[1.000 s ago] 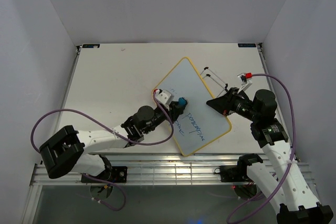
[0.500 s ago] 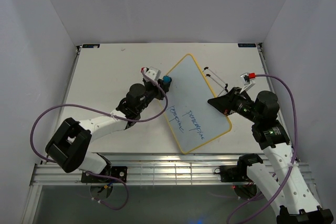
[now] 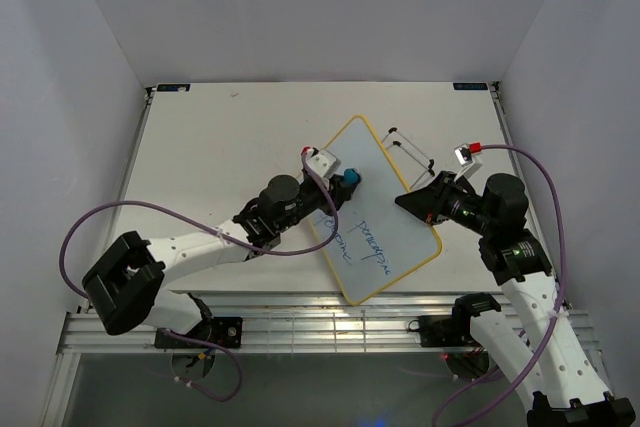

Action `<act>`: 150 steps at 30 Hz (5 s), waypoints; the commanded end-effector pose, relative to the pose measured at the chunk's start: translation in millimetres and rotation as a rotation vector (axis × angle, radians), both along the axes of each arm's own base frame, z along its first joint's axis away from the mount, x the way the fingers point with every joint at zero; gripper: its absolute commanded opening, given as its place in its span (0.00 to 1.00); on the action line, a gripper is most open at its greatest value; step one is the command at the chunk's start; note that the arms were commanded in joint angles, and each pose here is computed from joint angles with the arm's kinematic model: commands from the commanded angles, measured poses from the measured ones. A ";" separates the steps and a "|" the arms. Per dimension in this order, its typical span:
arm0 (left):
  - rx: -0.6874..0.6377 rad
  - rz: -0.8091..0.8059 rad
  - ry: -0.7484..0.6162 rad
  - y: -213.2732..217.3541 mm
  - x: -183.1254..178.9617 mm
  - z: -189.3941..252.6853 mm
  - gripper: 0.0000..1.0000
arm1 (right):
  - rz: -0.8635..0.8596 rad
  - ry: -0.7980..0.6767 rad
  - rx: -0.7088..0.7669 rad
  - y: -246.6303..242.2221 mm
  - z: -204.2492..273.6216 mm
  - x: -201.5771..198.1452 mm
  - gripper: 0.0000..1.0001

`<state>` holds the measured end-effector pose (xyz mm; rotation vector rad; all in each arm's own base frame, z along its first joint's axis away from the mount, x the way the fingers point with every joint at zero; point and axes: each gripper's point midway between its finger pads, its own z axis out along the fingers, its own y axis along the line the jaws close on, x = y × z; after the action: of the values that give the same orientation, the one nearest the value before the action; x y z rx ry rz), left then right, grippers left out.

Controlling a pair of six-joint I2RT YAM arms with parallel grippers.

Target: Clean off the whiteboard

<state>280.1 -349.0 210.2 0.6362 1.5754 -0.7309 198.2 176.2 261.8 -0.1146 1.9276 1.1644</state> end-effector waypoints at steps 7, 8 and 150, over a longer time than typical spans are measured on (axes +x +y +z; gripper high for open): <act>-0.056 0.347 0.262 77.0 64.5 -35.1 0.00 | 0.242 -0.339 0.152 20.2 108.2 -50.3 0.08; -0.053 0.319 0.272 71.6 61.0 -38.3 0.00 | 0.242 -0.340 0.154 20.4 108.9 -49.8 0.08; -0.030 0.422 0.501 98.4 -7.6 -159.6 0.00 | 0.030 -0.079 0.085 12.2 -7.3 2.7 0.08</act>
<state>269.8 -249.1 59.7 0.1002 2.0015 -0.5628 207.4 179.0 200.2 -0.0074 1.9890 1.1696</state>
